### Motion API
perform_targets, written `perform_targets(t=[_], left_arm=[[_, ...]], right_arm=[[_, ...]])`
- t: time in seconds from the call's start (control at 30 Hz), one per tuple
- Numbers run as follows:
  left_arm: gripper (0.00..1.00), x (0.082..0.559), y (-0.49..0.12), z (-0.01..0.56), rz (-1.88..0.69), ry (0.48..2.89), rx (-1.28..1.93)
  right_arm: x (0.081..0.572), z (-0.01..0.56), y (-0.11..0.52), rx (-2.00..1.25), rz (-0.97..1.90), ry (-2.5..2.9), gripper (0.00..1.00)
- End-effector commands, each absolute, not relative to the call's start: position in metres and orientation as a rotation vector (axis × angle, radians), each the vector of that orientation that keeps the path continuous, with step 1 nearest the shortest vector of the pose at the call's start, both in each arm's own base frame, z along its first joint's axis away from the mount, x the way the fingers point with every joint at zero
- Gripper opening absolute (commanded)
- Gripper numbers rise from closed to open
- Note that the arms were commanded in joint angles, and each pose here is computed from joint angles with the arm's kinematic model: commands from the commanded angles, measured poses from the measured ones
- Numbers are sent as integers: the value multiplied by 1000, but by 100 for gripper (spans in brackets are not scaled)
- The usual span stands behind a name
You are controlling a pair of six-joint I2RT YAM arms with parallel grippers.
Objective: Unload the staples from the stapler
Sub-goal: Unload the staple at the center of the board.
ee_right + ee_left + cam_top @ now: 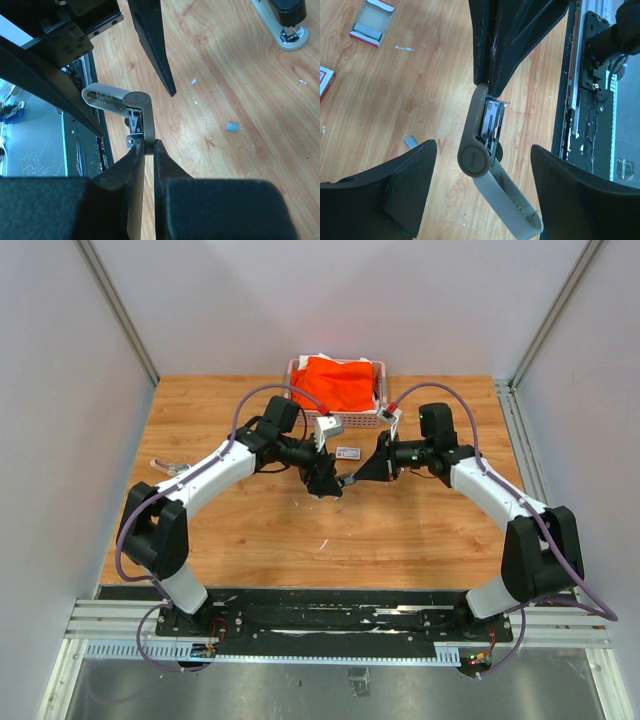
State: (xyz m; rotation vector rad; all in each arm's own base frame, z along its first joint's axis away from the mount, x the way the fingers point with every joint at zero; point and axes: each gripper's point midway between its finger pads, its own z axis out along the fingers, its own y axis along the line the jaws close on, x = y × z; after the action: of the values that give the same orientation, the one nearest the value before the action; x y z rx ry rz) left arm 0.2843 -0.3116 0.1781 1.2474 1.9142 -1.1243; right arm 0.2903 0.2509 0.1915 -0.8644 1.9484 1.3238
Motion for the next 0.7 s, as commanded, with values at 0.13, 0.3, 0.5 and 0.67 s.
perform_targets(t=[0.13,0.3,0.5,0.67], left_arm=[[74,283,-315,184,-1180,1896,1262],[68,282,-316,182,-1196,1901,1262],[58,284,-317,182,-1202,1910,1251],[56,285,-318,184,-1204,1912,1240]], right_arm=[[282,214,256,-944,1309,1847,0],[280,216,257,-952,1311,1837,0],[277,216,259,-979,1289,1822,0],[278,215,259,-983,1266,1827,0]])
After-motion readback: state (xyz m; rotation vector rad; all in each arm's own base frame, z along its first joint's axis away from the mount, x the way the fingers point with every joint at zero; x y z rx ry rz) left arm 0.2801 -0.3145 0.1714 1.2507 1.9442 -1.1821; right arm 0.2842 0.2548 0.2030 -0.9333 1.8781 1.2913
